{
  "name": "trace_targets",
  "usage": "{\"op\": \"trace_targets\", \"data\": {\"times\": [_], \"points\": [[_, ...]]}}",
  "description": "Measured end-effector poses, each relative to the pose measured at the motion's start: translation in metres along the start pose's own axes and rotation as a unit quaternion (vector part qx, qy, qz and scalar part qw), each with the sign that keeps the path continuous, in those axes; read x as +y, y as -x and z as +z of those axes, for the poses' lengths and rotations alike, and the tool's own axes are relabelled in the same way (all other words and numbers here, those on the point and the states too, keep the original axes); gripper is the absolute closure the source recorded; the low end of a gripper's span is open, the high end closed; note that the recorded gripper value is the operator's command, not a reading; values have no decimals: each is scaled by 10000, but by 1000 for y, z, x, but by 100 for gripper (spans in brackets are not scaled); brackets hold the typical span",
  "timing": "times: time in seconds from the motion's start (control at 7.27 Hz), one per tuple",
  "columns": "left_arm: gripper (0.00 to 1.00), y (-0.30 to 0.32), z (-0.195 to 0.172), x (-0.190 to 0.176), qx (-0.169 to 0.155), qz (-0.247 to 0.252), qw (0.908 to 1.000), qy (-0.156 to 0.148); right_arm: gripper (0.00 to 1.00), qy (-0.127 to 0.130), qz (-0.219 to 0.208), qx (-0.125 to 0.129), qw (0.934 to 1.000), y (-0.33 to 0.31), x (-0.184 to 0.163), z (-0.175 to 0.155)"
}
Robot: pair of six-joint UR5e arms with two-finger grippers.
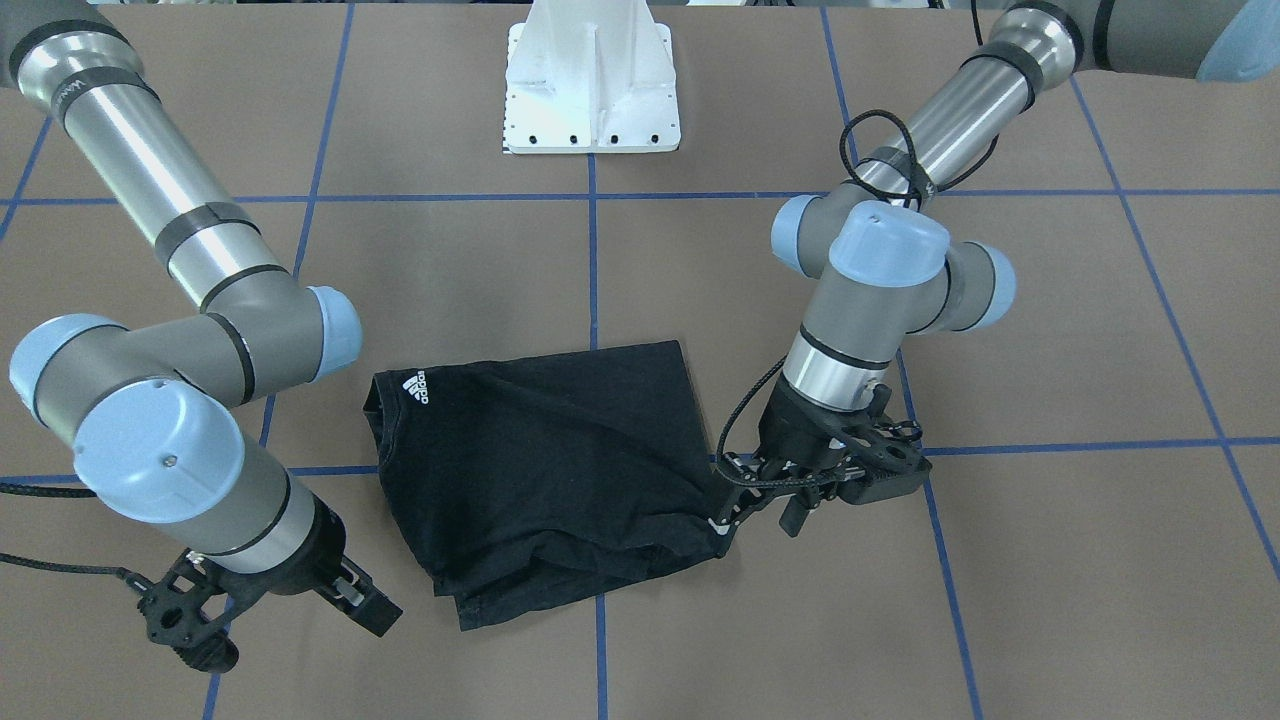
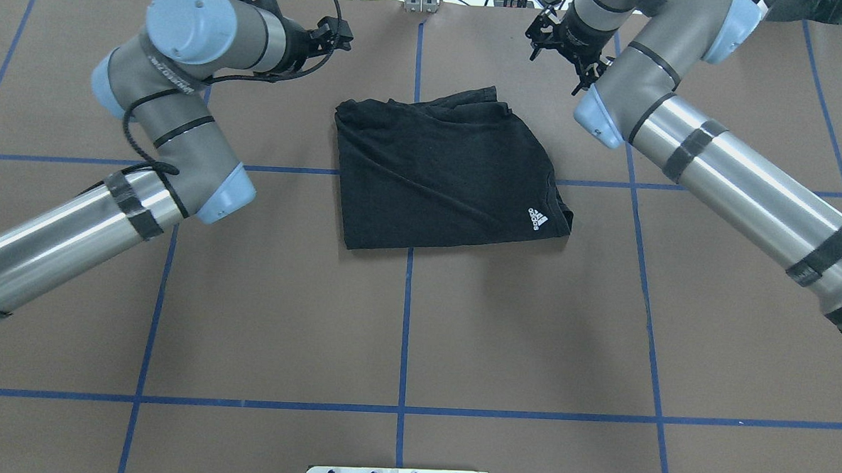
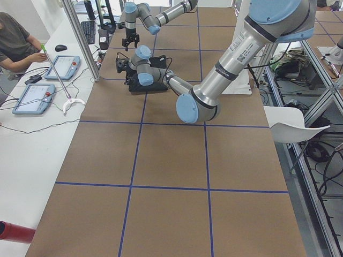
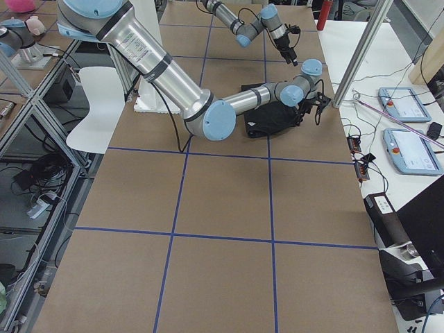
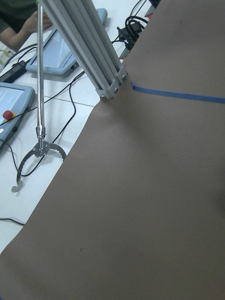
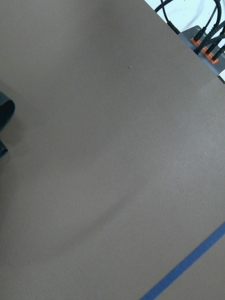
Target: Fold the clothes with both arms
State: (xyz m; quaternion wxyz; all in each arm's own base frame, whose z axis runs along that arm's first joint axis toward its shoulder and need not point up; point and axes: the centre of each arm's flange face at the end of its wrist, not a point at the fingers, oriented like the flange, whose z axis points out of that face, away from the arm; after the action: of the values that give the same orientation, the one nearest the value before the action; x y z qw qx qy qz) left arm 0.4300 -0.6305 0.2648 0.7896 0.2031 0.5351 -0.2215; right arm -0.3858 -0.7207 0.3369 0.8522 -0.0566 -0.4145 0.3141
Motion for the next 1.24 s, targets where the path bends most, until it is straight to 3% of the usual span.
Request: {"op": "trace_targets", "data": {"times": [0.14,0.28,0.41,0.69,1.1,1.24], "points": [[0,44,-30,8,-26,794,9968,40,0,-71,-455,31,9989,-54,-18,-4],[0,88,-59,13,-114,1535,9880,97,0,-148,-1027,131,9945,-117,-40,-10],[0,136,-87,7,-231,2199,9749,262,0,-180,-1615,268,9863,-182,-66,-19],[0,245,-149,-34,-441,3355,9382,726,0,-43,-2428,409,9692,-296,-128,-62],[0,388,-222,-82,-987,4415,8858,1032,0,259,-3353,615,9397,-426,-168,-108],[0,421,-234,-91,-1135,4431,8798,1291,0,389,-3580,707,9302,-448,-175,-119]]}}
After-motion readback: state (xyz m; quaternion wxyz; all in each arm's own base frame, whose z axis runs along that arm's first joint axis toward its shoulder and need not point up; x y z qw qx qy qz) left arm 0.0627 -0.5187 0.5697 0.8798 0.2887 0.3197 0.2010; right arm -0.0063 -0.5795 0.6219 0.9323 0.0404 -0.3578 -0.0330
